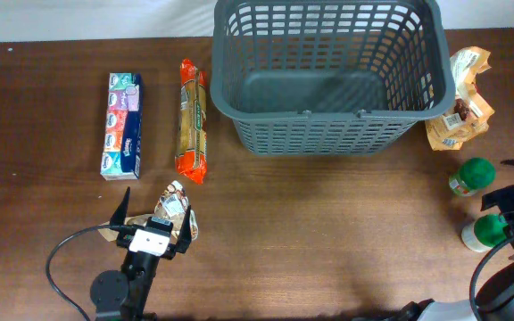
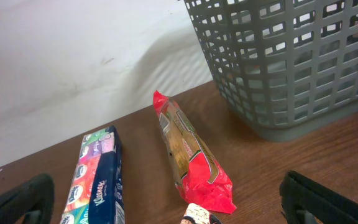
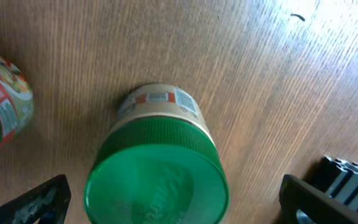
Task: Pack container
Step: 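Close the right gripper on the jar and lift it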
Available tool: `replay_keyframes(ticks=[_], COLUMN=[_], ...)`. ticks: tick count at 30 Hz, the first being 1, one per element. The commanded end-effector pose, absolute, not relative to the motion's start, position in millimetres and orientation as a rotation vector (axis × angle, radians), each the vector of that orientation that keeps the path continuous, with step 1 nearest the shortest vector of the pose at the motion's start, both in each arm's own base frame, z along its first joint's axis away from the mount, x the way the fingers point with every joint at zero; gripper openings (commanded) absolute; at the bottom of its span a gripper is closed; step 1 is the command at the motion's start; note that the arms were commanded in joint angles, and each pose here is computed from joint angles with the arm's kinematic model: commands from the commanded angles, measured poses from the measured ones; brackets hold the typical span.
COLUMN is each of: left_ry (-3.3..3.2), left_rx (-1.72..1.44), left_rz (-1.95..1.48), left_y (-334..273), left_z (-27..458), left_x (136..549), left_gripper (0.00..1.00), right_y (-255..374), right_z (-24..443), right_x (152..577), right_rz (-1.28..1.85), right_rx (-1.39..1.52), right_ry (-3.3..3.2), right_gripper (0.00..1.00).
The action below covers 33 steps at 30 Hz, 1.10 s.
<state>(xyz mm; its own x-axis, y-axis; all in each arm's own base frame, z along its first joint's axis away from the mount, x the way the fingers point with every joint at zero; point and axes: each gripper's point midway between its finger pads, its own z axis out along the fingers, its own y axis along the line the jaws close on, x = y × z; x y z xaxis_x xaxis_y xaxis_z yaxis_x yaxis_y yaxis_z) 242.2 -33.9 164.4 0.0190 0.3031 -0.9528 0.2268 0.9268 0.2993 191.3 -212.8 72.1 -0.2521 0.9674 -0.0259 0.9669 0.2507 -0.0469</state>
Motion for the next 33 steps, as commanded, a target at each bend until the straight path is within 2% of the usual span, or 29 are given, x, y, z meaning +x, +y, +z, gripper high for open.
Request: replay_keyframes(ticks=[1, 33], left_ry=[1.563, 1.563], left_rx=[0.439, 0.439], left_rz=[0.064, 0.065], left_y=[-35.6, -35.6], left_z=[162.9, 162.9], left_x=[241.6, 241.6], left_gripper=[0.99, 0.99], right_y=[-207.1, -203.9], right_z=[65.6, 7.4], right_x=[190.9, 190.9], right_rz=[0.034, 0.0], right_rx=[-1.905, -1.84], right_ry=[-2.475, -2.458], right_gripper=[0.99, 0.99])
